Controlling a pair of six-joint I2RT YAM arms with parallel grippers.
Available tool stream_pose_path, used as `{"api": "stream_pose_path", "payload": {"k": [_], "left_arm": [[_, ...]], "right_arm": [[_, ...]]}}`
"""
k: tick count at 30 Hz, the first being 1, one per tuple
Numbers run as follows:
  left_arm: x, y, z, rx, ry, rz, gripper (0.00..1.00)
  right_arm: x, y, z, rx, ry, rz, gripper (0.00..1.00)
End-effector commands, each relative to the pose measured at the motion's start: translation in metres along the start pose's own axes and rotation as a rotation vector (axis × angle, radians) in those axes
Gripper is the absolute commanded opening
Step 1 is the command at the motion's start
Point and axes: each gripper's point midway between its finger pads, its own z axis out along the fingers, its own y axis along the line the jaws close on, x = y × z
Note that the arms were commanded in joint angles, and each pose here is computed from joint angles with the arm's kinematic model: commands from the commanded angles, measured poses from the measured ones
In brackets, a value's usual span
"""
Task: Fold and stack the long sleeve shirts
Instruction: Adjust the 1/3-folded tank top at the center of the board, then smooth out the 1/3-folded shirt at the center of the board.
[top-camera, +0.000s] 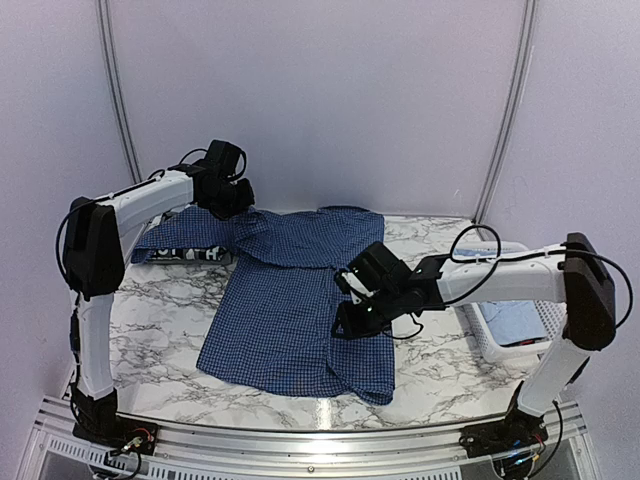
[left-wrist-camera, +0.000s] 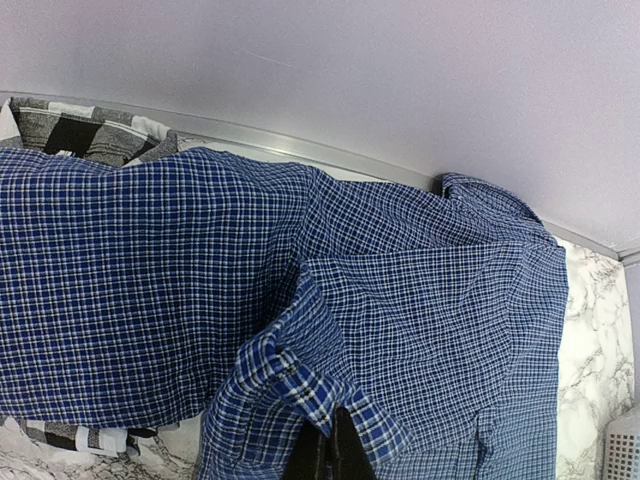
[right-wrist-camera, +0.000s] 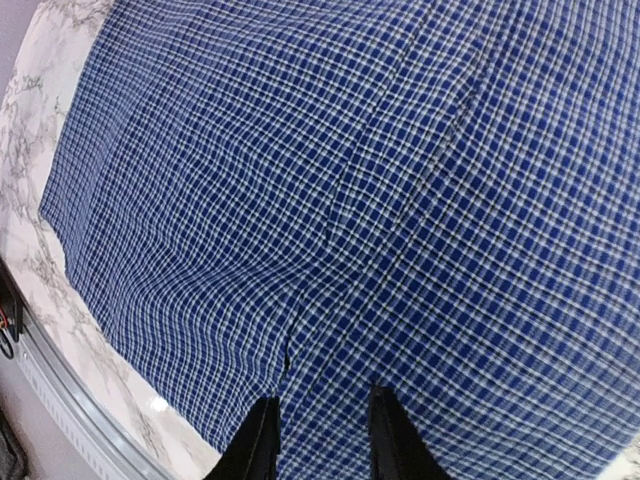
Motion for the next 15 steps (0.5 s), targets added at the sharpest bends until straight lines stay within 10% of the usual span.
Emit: {"api": "stream_pose_path", "payload": {"k": [1,15], "left_arm": [[-0.007,-0.004,0.007,0.02,-0.019,0.009,0.0],[-0.019,-0.028,-0.013,0.135,-0.027,0.041,0.0]], "right_arm": [[-0.006,0.004,0.024,-0.071,-0.004,0.02,0.23],[0.035,-0.036,0.046,0.003,0.06,0.118,0.26]]}}
